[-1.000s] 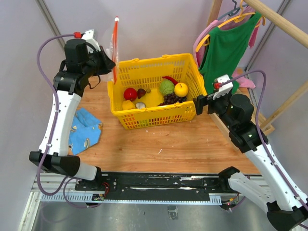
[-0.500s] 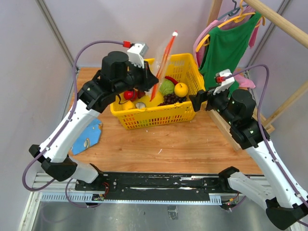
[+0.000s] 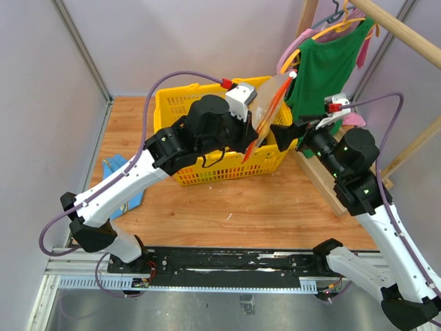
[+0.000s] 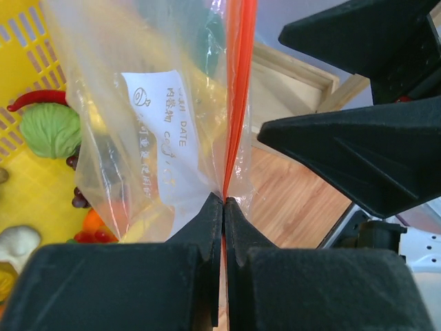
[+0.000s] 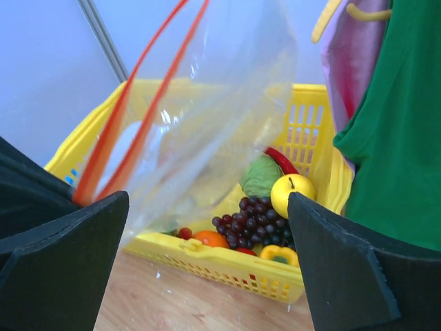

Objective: Place the food in the zip-top bag and seal the zipper
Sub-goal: Open the zipper of the food storage bag.

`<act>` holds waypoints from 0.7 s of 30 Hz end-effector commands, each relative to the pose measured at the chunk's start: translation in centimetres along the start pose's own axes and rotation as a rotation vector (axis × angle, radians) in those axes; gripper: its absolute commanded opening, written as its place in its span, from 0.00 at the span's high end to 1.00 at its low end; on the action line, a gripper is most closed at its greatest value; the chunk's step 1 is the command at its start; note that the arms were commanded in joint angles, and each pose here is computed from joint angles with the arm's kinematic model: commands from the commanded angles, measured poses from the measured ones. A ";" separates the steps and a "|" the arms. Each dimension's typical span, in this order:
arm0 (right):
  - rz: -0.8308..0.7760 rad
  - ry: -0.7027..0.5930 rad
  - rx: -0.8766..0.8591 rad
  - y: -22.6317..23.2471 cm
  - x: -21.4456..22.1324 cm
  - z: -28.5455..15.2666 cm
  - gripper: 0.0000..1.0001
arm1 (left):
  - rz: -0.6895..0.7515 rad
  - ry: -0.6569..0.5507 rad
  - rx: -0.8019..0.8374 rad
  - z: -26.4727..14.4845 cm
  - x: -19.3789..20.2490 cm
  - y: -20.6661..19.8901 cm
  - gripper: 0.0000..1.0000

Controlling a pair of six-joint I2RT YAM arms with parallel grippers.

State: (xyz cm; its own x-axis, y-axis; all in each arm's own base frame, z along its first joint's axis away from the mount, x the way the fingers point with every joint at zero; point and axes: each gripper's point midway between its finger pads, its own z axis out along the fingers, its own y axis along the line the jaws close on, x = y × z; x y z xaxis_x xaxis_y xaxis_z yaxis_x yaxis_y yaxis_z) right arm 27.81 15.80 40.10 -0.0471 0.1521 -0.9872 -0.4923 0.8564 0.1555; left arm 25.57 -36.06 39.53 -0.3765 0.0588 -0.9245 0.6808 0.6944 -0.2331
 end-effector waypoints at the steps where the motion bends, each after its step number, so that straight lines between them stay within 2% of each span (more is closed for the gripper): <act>1: 0.079 -0.121 -0.028 1.3 -3.6 0.2 0.02 | 0.036 -0.055 -0.021 0.9 -0.8 -0.8 1.00; 8: 0.122 -0.131 -0.023 1.3 -3.8 0.7 0.08 | 0.036 -0.038 -0.010 1.7 0.1 -1.4 1.00; 13: 0.158 -0.104 0.059 -0.1 -2.7 1.0 0.16 | 0.042 -0.040 0.009 1.9 0.4 -2.2 1.00; 21: 0.204 -0.079 0.057 0.0 -1.8 1.9 0.25 | 0.093 -0.030 0.016 2.2 1.3 -3.1 1.00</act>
State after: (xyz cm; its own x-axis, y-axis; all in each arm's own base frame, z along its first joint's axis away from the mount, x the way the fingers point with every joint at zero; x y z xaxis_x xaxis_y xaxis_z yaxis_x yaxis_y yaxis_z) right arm 29.67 15.90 40.90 -0.0725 0.3117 -0.9474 -0.4212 0.8515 0.3124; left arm 24.50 -38.84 38.28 -0.3346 0.0941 -0.9376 0.7088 0.6808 -0.1847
